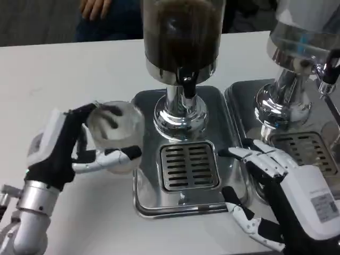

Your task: Grasp the cup under the faucet to collect the drink, then remove the cup.

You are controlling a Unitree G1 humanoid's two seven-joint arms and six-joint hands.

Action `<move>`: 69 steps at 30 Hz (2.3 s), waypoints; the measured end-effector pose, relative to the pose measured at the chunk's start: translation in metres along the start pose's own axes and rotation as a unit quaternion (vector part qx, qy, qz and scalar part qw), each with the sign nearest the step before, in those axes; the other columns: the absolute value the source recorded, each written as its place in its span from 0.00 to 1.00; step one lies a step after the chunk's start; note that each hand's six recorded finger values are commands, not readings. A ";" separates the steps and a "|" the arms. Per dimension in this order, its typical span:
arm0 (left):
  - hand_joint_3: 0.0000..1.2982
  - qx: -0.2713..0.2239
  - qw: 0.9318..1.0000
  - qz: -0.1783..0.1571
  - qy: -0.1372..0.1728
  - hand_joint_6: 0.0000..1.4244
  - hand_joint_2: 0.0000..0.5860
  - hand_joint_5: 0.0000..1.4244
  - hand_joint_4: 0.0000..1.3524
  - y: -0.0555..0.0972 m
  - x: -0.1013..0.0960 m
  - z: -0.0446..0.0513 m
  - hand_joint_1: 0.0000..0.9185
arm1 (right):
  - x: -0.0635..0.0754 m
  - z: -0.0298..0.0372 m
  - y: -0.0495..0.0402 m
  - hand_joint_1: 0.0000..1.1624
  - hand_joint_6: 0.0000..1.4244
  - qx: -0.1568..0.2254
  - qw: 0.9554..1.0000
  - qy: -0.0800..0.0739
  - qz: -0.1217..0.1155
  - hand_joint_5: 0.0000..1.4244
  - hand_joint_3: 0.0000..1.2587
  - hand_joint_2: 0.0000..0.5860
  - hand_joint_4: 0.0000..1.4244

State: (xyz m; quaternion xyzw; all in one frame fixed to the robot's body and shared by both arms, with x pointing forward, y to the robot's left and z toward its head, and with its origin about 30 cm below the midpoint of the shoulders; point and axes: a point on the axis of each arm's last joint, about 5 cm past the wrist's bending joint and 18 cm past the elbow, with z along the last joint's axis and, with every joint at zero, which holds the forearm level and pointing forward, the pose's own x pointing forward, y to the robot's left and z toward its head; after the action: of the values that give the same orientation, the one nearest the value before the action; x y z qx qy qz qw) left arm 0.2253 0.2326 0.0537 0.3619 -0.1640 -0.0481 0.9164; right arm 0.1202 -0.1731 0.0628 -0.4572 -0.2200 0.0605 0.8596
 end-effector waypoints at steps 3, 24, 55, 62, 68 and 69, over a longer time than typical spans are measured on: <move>0.55 0.010 0.999 -0.042 -0.019 0.90 0.00 0.70 0.57 -0.013 0.012 0.0075 0.68 | 0.000 0.0007 -0.0016 0.36 0.18 0.002 1.000 0.002 -0.008 0.14 0.26 0.79 0.23; 0.37 0.051 0.985 -0.153 -0.056 0.64 0.05 0.48 0.29 -0.033 0.052 0.0291 0.36 | -0.003 0.0139 -0.0007 0.36 0.18 0.006 0.999 0.014 -0.042 0.15 0.27 0.77 0.24; 0.05 0.007 0.989 -0.128 -0.079 0.03 0.05 0.09 0.03 0.053 0.017 0.0042 0.00 | 0.002 0.0129 0.0083 0.35 0.12 0.020 0.999 0.018 -0.044 0.12 0.27 0.77 0.21; 0.20 -0.059 0.991 -0.044 -0.113 0.13 0.11 0.23 0.22 0.088 0.012 0.0102 0.00 | 0.002 0.0109 0.0075 0.34 0.11 0.027 0.999 0.023 -0.039 0.11 0.25 0.79 0.19; 0.20 -0.245 0.959 -0.024 -0.141 0.14 0.09 0.24 0.21 0.107 0.019 0.0197 0.00 | 0.002 0.0107 0.0069 0.33 0.09 0.035 0.998 0.027 -0.034 0.07 0.20 0.79 0.12; 0.20 -0.286 0.945 -0.046 -0.153 0.14 0.09 0.25 0.20 0.113 0.024 0.0236 0.00 | 0.002 0.0102 0.0065 0.33 0.09 0.037 0.998 0.030 -0.036 0.07 0.18 0.79 0.11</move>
State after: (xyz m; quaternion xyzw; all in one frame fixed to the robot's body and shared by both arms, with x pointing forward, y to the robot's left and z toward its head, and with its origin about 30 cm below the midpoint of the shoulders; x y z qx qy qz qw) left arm 0.2363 0.2952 0.1527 0.0798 -0.2650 -0.1898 0.9420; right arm 0.1185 -0.1609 0.0633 -0.4181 -0.2081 0.0236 0.8839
